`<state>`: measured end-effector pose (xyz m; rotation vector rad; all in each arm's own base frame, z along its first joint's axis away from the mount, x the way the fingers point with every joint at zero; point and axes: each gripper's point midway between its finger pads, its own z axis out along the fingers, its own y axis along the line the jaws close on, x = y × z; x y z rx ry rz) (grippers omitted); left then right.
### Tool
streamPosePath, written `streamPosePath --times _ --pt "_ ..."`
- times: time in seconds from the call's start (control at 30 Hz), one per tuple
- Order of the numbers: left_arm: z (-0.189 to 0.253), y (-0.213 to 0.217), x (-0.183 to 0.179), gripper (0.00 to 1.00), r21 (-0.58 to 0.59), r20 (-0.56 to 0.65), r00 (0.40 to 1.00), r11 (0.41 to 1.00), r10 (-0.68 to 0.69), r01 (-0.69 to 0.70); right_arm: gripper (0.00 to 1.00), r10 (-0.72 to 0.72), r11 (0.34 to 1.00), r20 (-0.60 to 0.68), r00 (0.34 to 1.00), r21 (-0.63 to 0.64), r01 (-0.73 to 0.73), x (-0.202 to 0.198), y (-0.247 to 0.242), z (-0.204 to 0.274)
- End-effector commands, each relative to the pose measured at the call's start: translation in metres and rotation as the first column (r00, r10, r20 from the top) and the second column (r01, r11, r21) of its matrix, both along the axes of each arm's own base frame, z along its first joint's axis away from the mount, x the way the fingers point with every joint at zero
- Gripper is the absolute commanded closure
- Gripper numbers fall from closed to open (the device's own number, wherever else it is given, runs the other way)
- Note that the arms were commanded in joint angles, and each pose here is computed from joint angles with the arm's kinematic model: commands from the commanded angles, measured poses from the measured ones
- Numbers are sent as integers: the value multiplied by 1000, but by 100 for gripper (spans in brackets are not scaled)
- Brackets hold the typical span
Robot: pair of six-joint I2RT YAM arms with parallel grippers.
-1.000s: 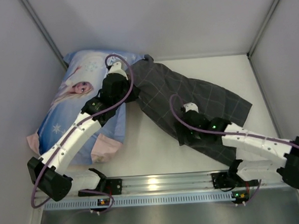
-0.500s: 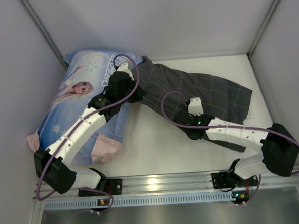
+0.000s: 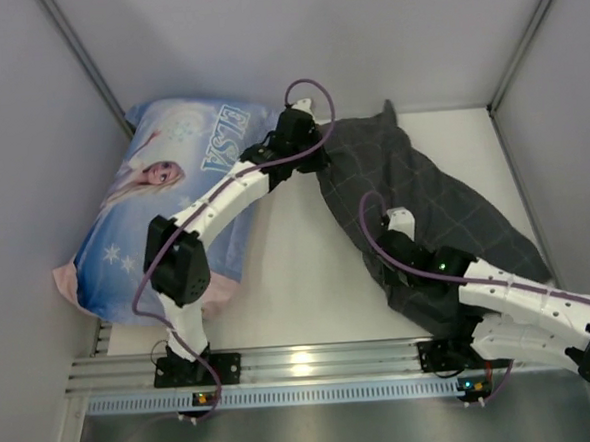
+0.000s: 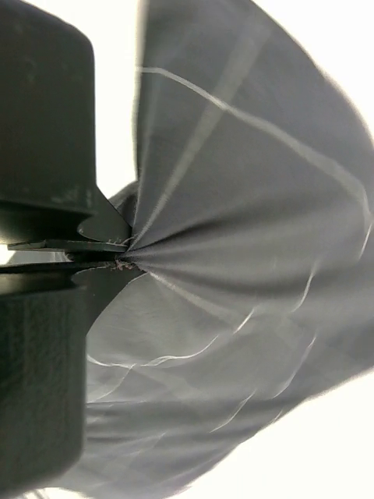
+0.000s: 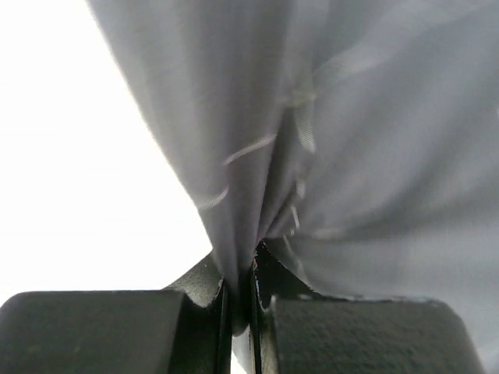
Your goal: Remove the pillowcase from the pillow
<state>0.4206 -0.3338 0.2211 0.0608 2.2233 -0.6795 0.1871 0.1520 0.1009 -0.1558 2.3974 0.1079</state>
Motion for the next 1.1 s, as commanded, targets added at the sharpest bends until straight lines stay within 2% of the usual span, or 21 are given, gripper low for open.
streamPosePath --times 0.0,0.03,0.1,0.2,0.23,0.27,0.3,0.33,0.37,0.4,0.43,0.6,0.63,0.67,0.73,0.77,0.87,0.9,1.07 --pt "9 -64 16 100 -61 59 989 988 -136 139 100 331 873 -28 943 388 -295 -38 93 28" --pt "-13 -70 27 100 -32 34 990 989 -140 141 100 373 845 -28 928 423 -327 -45 102 30" --pt "7 -74 41 100 -11 75 988 991 -134 135 100 431 794 -17 902 482 -370 -53 117 35" --pt "7 -63 53 100 34 79 992 995 -99 96 100 432 802 2 902 457 -385 -48 118 39" --pt "16 -57 53 90 33 87 992 996 -88 85 100 429 806 11 903 447 -388 -46 117 42" --pt "20 -43 58 76 57 103 994 998 -38 32 95 431 806 38 902 433 -404 -42 117 50" --pt "12 -34 54 60 96 93 995 995 -28 19 66 401 834 46 915 394 -385 -35 110 51" --pt "31 -24 49 47 97 124 992 995 -12 -1 48 387 846 60 920 375 -380 -30 107 56" --pt "36 -17 45 2 110 133 991 994 -2 -12 32 373 855 88 924 353 -379 -23 105 67" --pt "41 -9 41 1 122 145 989 992 10 -28 6 333 888 85 939 308 -343 -17 94 66" --pt "52 4 27 1 123 153 988 992 19 -39 1 311 897 107 944 297 -329 -11 92 78" --pt "82 44 -17 1 118 193 978 988 75 -99 1 226 937 178 958 229 -264 6 68 107" --pt "101 52 -31 1 86 220 972 991 76 -98 1 213 938 188 959 235 -255 6 65 116" --pt "91 54 -41 1 96 198 978 992 63 -84 1 190 937 201 961 254 -238 5 60 124" --pt "103 51 -70 1 40 193 981 999 27 -36 1 120 952 219 968 250 -175 7 44 134" --pt "81 50 -82 1 57 147 989 998 8 -17 1 54 957 243 969 264 -119 10 32 142" --pt "63 28 -125 1 13 101 993 998 -55 54 1 -46 951 268 962 307 -40 8 9 154" --pt "36 24 -139 1 29 54 996 997 -68 66 1 -71 947 282 957 321 -24 8 3 159" --pt "-19 -6 -199 1 -56 -52 971 972 -232 229 1 -142 902 350 926 431 -25 -4 -21 206"
